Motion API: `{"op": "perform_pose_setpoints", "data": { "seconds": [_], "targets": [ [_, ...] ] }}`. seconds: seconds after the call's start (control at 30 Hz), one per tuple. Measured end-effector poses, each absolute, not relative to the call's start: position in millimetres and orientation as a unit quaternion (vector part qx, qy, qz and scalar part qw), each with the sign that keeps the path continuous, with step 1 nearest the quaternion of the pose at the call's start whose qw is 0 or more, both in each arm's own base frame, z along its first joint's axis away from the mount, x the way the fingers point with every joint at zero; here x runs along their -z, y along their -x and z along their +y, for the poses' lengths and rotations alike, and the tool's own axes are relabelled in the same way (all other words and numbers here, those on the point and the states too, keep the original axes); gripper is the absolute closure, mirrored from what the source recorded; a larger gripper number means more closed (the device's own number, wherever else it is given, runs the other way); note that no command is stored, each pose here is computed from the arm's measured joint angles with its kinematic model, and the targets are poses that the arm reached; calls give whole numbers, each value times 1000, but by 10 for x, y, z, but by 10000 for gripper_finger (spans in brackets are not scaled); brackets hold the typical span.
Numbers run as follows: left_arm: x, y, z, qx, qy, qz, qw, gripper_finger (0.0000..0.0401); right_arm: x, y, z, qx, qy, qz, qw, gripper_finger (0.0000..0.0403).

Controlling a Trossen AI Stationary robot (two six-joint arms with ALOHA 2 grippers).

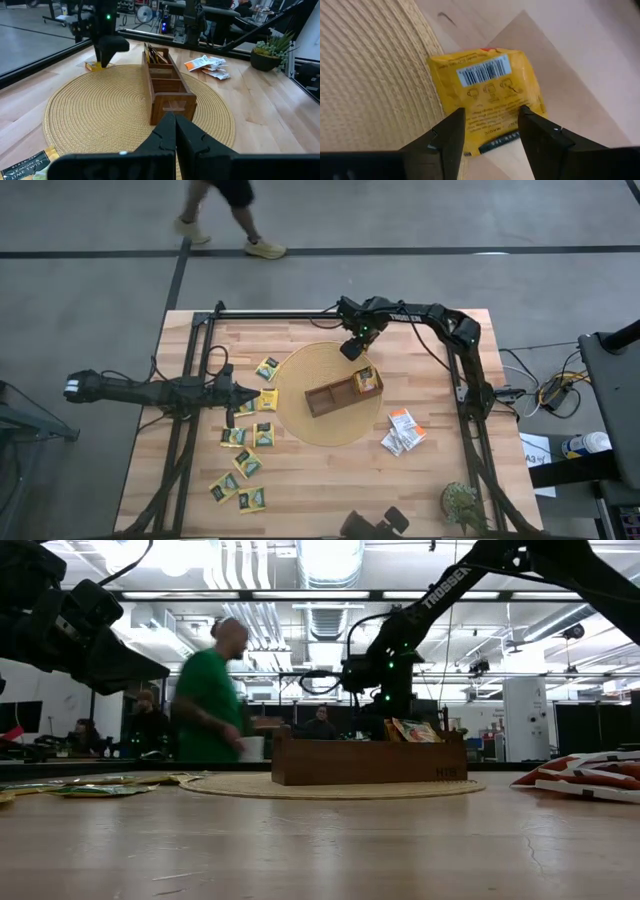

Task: Pick & Place Tea
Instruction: Put the orange tea bag into the right section of the wooden organizer

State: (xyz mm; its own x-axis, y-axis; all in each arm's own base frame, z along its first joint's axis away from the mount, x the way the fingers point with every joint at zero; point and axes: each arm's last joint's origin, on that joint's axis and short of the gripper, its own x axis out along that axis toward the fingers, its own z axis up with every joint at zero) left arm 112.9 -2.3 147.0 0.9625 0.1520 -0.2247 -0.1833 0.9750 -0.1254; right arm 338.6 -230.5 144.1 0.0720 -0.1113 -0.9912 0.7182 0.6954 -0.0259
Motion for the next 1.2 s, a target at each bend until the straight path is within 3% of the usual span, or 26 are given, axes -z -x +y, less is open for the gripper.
{"op": "perform_pose_setpoints", "data": {
  "seconds": [0.33,0.77,1.2],
  "targets": [
    [-1470,-1129,-23,-85,73,107,988,401,-1349,-3400,-2326,306,-245,620,680,251],
    [-1470,-1129,-24,-85,73,108,988,401,-1400,-3444,-2363,302,-226,617,691,388],
    [-1470,-1129,-24,-85,73,108,988,401,-1613,-3469,-2265,292,-212,604,710,394]
  ]
}}
